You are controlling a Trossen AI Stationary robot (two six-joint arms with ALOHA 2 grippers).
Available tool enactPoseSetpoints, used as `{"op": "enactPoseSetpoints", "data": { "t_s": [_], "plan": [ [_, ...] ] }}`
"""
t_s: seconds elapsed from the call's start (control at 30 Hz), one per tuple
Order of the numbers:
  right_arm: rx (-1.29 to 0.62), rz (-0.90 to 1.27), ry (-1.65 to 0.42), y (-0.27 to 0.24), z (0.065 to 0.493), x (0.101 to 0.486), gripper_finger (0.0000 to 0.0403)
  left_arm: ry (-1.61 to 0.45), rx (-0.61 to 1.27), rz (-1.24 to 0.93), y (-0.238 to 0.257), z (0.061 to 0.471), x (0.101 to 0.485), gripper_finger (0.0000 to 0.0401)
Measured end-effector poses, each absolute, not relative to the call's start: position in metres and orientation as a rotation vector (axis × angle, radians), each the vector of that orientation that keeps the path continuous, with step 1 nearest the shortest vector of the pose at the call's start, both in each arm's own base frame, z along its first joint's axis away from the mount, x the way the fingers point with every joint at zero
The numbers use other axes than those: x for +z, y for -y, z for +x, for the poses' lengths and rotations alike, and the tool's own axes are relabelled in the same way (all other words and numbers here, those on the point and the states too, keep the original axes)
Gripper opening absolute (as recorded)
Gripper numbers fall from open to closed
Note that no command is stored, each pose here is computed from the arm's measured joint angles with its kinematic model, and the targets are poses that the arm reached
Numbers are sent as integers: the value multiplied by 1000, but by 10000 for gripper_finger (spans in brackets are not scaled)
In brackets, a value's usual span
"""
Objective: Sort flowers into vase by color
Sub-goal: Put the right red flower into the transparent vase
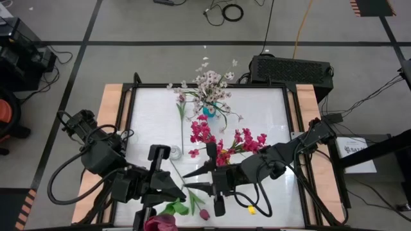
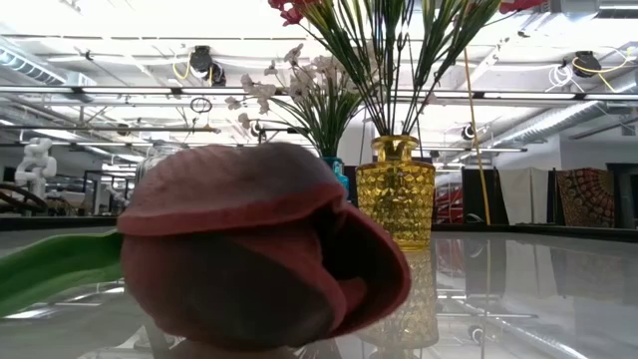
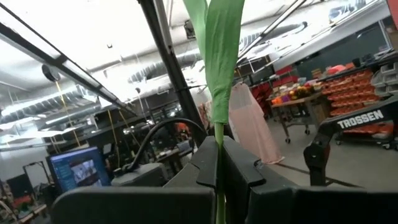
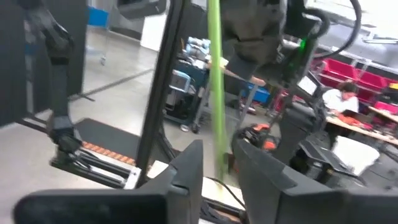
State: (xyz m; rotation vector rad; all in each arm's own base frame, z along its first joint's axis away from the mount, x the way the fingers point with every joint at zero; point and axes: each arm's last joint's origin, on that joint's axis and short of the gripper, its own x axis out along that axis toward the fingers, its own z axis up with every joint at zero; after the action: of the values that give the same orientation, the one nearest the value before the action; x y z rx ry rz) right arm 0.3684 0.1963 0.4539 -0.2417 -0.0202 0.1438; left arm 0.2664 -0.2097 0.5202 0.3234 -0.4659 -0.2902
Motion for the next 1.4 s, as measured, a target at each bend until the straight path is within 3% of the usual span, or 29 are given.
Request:
{"op": "enactPoseSetpoints", "data": {
  "t_s": [0.2, 0.33, 1.0, 1.4],
  "plan": [
    [120, -263, 39, -202, 362, 458, 141, 462, -289, 326, 213, 264, 520, 8],
    [119, -263, 40, -203, 361, 458, 150, 458, -285, 328, 211, 265, 520, 8],
    [122, -266, 45, -203, 362, 459, 17, 449, -246, 362, 200, 274, 519, 8],
    [132, -287, 53, -208, 359, 459, 99, 424, -251, 372, 200, 276, 516, 8]
  ]
}}
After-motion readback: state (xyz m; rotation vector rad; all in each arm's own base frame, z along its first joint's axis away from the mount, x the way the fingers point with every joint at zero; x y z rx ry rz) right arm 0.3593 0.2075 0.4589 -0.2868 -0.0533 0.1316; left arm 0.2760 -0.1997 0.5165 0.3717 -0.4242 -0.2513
